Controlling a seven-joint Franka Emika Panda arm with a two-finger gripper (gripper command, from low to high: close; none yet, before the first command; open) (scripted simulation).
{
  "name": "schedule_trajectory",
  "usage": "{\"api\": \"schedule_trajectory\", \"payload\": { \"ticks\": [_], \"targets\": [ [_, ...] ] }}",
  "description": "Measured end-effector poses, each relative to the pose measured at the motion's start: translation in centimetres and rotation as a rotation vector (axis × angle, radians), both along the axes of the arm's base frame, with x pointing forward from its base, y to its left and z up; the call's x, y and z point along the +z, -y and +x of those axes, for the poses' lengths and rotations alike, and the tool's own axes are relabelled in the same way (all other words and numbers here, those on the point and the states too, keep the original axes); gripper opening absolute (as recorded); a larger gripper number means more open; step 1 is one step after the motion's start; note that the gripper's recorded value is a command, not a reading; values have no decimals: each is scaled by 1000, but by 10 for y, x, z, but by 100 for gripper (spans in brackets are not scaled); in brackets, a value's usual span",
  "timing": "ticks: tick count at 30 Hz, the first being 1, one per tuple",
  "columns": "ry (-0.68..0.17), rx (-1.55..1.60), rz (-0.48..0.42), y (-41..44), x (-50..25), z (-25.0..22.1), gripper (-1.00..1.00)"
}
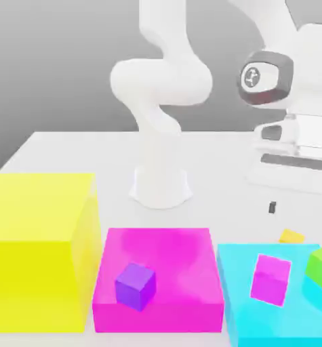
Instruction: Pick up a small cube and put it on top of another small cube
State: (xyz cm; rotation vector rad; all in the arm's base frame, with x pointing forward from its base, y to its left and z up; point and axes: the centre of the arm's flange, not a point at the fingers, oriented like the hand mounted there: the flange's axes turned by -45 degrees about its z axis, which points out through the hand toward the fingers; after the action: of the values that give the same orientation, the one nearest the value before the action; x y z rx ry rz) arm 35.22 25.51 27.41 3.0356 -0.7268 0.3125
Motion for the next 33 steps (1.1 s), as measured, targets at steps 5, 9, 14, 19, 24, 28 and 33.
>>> {"api": "schedule_trajectory", "payload": {
  "ticks": [5, 9, 14, 19, 24, 28, 33],
  "targets": [
    [-106, -50, 36, -31, -52, -59, 0],
    [-179, -109, 63, -42, -81, -95, 0],
    [-188, -119, 79, -47, -104, -97, 0],
    [-190, -119, 73, -46, -133, -98, 0],
    [-190, -117, 67, -43, -146, -100, -100],
    [-190, -117, 67, -43, -146, -100, -100],
    [-188, -120, 80, -48, -118, -97, -100]
  ]
}}
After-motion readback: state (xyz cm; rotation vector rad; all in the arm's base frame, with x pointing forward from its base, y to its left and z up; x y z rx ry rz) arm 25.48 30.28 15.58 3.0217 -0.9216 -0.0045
